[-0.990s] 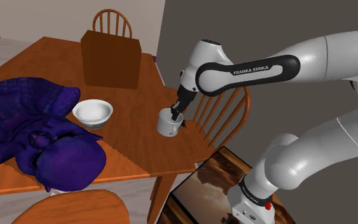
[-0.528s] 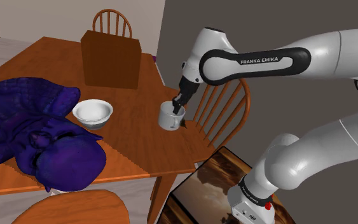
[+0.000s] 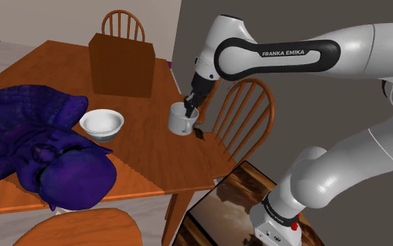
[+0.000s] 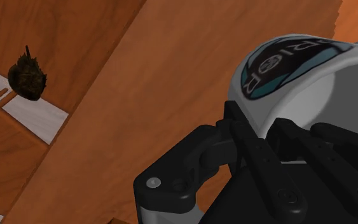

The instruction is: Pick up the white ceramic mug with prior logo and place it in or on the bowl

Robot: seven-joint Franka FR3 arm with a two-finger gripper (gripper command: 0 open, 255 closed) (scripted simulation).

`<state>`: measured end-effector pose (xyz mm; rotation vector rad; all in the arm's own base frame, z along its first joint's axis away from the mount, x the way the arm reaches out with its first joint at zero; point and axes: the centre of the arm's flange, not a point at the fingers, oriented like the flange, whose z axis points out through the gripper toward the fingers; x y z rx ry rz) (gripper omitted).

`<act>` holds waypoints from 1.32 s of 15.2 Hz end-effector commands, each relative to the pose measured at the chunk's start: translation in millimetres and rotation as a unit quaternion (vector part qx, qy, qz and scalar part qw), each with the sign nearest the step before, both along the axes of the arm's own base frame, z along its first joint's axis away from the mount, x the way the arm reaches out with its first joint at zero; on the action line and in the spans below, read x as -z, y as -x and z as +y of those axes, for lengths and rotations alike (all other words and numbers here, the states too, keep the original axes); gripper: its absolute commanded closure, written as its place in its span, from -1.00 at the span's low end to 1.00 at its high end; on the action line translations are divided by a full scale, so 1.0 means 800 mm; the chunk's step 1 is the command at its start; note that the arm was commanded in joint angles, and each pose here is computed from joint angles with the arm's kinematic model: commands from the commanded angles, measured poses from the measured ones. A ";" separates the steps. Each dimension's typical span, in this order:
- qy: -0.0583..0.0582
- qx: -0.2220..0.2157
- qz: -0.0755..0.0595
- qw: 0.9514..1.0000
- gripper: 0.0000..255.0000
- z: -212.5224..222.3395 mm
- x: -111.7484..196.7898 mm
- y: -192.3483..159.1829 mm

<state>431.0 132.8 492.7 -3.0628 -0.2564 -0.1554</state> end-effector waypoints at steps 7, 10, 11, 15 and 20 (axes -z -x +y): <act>0.000 0.000 0.000 1.000 1.00 0.080 -0.003 -0.103; 0.000 0.000 0.000 1.000 1.00 0.111 -0.004 -0.142; 0.000 0.000 0.000 1.000 1.00 0.121 -0.005 -0.154; 0.000 0.000 0.000 1.000 1.00 0.163 -0.007 -0.206; 0.000 0.000 0.000 1.000 1.00 0.214 -0.009 -0.270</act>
